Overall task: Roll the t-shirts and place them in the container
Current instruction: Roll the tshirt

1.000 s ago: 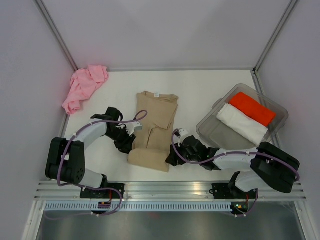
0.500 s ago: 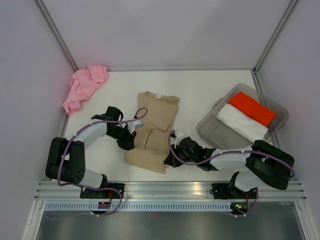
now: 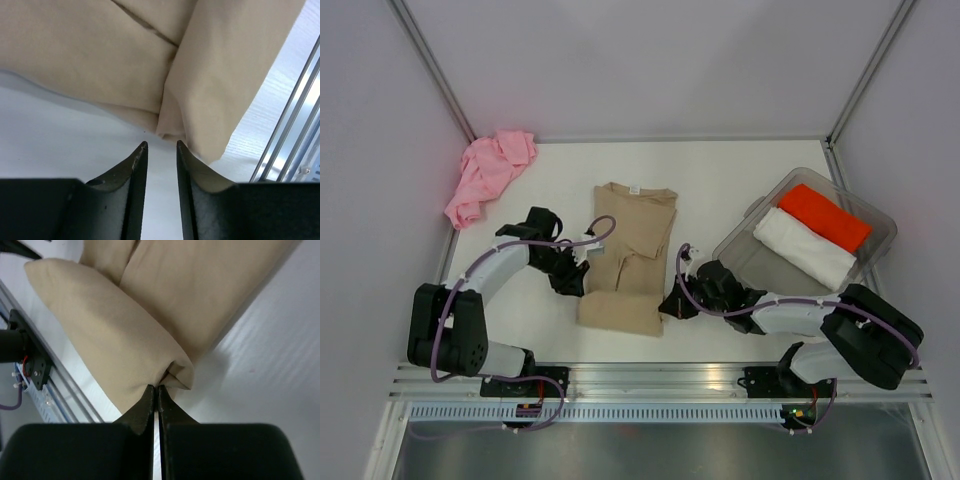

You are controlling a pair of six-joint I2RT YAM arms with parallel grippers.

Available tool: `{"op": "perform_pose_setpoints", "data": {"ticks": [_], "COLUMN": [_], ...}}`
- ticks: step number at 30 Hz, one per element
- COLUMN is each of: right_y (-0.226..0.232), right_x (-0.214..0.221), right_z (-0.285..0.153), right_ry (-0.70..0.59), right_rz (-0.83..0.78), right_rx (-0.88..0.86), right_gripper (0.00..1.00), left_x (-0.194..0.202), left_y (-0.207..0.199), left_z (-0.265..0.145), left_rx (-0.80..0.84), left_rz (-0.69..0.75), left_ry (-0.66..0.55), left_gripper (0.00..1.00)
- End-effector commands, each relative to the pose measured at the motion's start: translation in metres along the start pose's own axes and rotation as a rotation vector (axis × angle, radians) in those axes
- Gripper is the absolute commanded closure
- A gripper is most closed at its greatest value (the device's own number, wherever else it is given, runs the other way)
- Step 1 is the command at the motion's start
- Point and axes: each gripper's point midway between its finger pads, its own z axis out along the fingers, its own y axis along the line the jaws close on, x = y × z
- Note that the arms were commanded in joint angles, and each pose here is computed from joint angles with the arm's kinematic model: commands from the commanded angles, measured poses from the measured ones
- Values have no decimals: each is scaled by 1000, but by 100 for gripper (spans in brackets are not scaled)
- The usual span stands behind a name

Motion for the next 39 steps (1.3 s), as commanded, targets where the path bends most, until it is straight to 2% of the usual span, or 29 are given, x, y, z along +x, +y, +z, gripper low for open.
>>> {"op": "perform_pose_setpoints", "data": {"ticks": [1, 7, 9, 15, 18, 19, 20, 23, 24, 25, 27, 31, 33, 35, 37, 38, 39], "right_y": [-15, -34, -32, -31, -32, -33, -33, -29, -28, -27, -24, -17, -16, -16, -17, -17, -18], "right_x": [-23, -30, -30, -36, -33, -33, -33, -33, -33, -33, -34, -36, -34, -33, -30, -31, -28], "right_z": [-2, 8, 12, 13, 12, 11, 11, 10, 10, 9, 8, 3, 2, 2, 3, 5, 6], "right_ry": [-11, 63, 69, 56, 69, 69, 70, 78, 80, 79, 78, 62, 52, 48, 52, 49, 54], "right_rz": [0, -18, -16, -25, -35, -41, -43, -55, -57, -57, -62, -61, -50, -40, -25, -23, -17], "right_rx": [14, 16, 1, 3, 12, 14, 12, -7, -13, -18, -30, -55, -64, -69, -69, -71, -67], "right_gripper": [100, 100, 100, 100, 100, 99, 99, 90, 85, 74, 66, 60, 58, 58, 57, 57, 57], "left_x": [9, 19, 7, -11, -17, -20, -22, -27, -30, -33, -33, -29, -32, -36, -37, -36, -36], "left_y": [-2, -1, 3, 8, 0, 1, 3, 19, 21, 23, 21, 20, 8, -2, -4, -5, -5], "left_z": [-3, 14, 22, 28, 29, 29, 29, 29, 29, 29, 32, 37, 40, 41, 42, 43, 43], "left_rx": [-7, -32, -61, -95, -60, -65, -72, -143, -151, -158, -142, -121, -55, 3, 19, 23, 24], "left_rz": [141, 201, 205, 220, 221, 223, 220, 209, 196, 195, 176, 165, 169, 176, 180, 178, 177], "left_ry": [28, 17, -12, -72, -111, -123, -127, -135, -145, -154, -157, -153, -183, -213, -217, -215, -214], "left_gripper": [64, 54, 51, 50, 48, 38, 35, 35, 35, 34, 34, 34, 34, 36, 47, 56, 72]}}
